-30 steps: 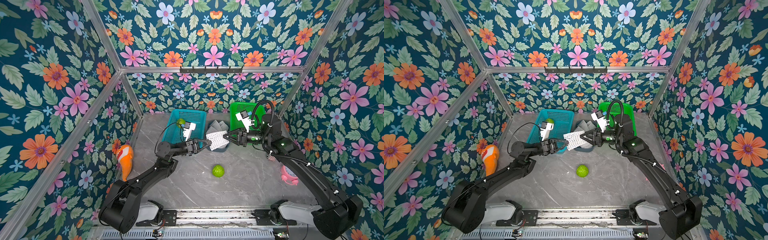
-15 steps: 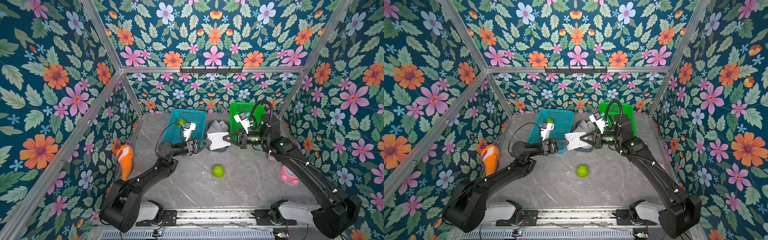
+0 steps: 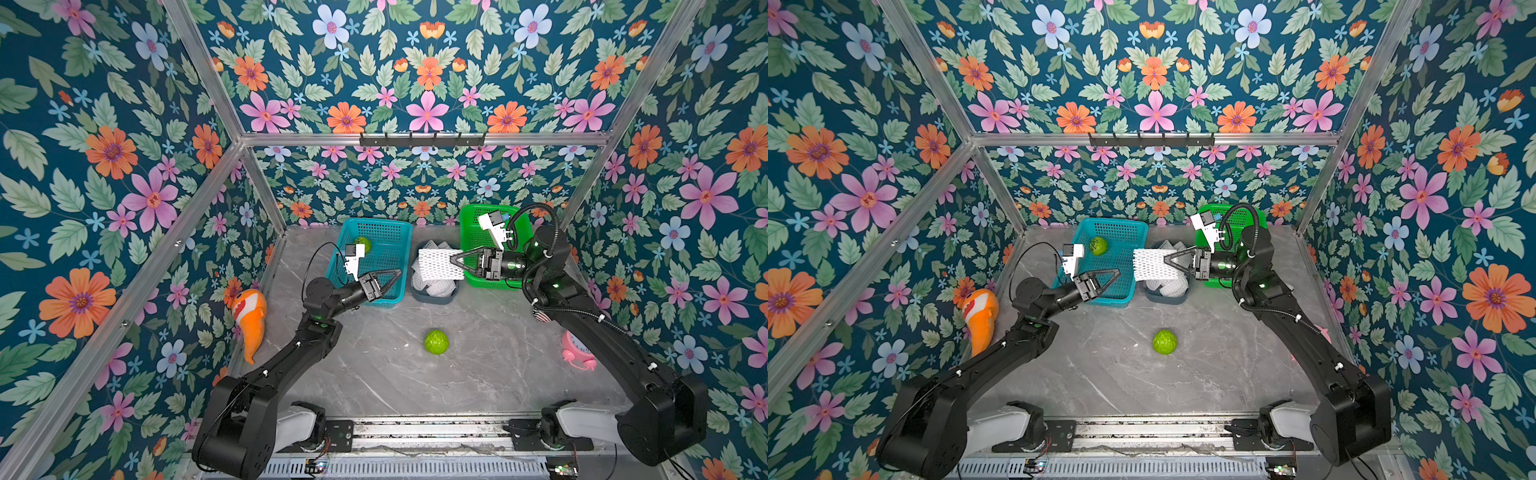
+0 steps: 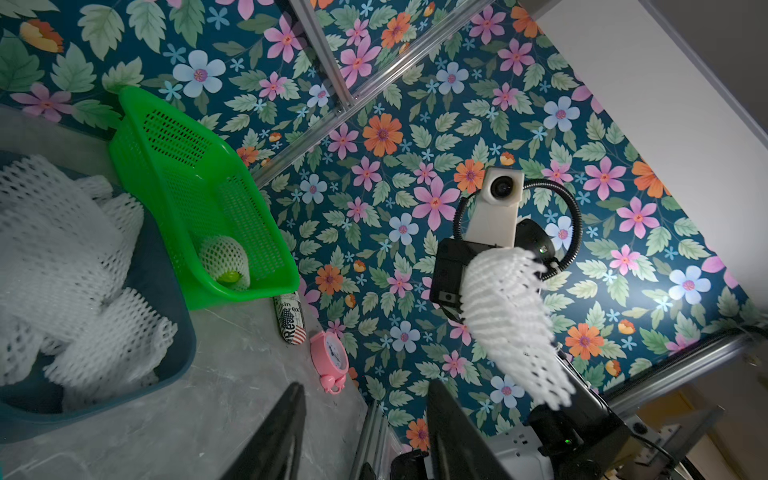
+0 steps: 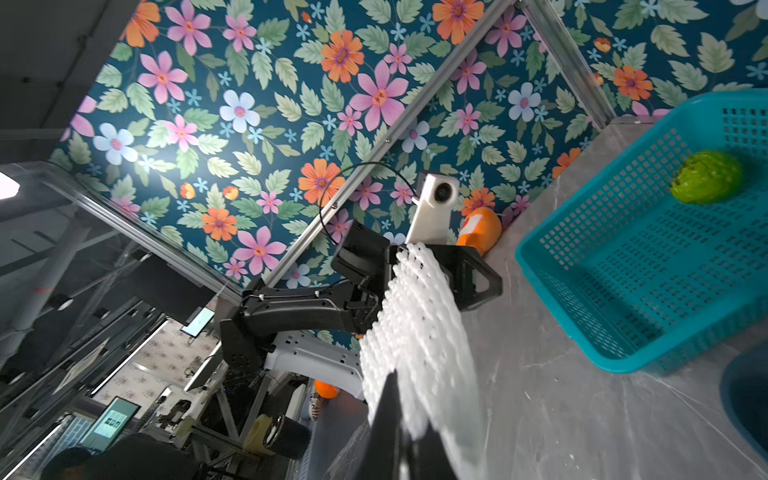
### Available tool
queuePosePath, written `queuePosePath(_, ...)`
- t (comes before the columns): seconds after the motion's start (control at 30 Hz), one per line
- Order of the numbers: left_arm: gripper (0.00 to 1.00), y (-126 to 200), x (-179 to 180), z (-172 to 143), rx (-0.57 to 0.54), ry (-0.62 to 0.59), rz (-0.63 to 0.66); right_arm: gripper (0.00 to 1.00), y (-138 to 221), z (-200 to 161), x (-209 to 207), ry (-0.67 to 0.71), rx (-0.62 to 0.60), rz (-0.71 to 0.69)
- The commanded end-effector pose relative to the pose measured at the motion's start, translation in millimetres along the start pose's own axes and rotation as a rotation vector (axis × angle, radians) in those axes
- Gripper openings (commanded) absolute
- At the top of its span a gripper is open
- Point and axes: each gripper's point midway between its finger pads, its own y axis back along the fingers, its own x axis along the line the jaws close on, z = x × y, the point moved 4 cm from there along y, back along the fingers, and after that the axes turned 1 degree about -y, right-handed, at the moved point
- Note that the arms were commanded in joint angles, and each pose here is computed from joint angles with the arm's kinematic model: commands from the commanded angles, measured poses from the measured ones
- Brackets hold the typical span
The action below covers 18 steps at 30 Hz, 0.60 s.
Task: Sleeve custard apples in foam nets
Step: Open the foam net.
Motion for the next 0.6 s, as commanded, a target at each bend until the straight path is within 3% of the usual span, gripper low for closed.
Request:
queuePosePath(0.0, 0.57, -2, -8, 14, -0.075, 0.003, -0.070, 0.00, -9, 12, 36, 0.061, -0.018, 0.155)
queuePosePath(0.2, 0.62, -1, -42, 31, -0.155, 0.069, -0.360, 0.00, -29, 10, 55, 0.090, -0.044, 0.251)
queuePosePath(0.4, 0.52, -19, -65, 33, -0.137, 0.062, -0.442, 0.00, -50, 11, 67, 0.096, -0.051, 0.336)
queuePosePath(0.57, 0.51, -28, -86, 32, -0.120, 0.059, -0.505, 0.00, -58, 16, 63, 0.082, -0.067, 0.363)
